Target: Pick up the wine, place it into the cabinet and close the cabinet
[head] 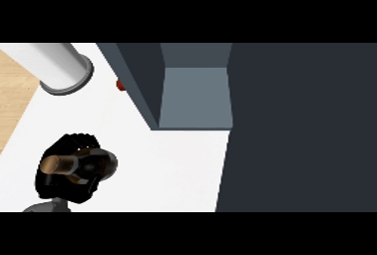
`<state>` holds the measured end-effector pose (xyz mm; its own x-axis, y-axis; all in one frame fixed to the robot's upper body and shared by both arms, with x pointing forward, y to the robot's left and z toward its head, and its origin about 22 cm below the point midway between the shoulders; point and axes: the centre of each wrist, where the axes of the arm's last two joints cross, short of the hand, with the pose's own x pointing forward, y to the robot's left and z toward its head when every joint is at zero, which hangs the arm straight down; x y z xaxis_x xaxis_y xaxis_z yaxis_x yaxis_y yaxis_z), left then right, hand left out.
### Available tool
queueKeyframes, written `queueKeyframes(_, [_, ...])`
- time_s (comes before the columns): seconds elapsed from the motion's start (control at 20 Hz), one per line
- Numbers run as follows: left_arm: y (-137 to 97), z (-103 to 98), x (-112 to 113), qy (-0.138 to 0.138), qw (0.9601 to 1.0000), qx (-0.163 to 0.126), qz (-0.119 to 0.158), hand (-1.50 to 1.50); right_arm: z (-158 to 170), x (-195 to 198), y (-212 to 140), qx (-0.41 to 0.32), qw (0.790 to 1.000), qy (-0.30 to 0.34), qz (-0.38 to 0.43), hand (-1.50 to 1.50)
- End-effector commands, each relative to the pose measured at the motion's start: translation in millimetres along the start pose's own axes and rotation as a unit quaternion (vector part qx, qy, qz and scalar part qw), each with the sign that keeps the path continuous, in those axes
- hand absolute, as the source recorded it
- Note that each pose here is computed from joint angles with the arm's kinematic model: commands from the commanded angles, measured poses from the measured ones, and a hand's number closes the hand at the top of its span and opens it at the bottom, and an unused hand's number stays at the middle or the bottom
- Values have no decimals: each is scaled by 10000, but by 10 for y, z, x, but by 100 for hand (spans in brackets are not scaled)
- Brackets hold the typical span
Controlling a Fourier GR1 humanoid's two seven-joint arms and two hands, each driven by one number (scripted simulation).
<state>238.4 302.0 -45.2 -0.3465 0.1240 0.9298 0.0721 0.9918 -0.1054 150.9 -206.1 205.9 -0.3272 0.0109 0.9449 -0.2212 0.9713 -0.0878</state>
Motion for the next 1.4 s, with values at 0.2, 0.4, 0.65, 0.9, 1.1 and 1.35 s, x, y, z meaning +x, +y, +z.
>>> queueKeyframes(0.2, [-531,-294,560,-36,9983,-384,429,150,162,124,-71,34,9999,-161,16,-150])
queueKeyframes(0.4, [-755,-242,704,29,9984,-434,370,150,226,130,-55,4,9993,-305,-197,-150])
queueKeyframes(0.65, [-1081,-495,987,185,9969,-696,311,150,191,61,-120,2,9997,-185,-128,-150])
queueKeyframes(0.9, [-1502,-643,1034,76,9940,-934,565,150,202,115,-174,145,9997,-164,-49,-150])
queueKeyframes(1.1, [-1851,-665,1168,168,9922,-963,771,150,160,179,-137,29,9999,-139,-90,-150])
queueKeyframes(1.35, [-2052,-891,1270,85,9929,-945,715,150,173,68,-76,93,9996,-182,-198,-150])
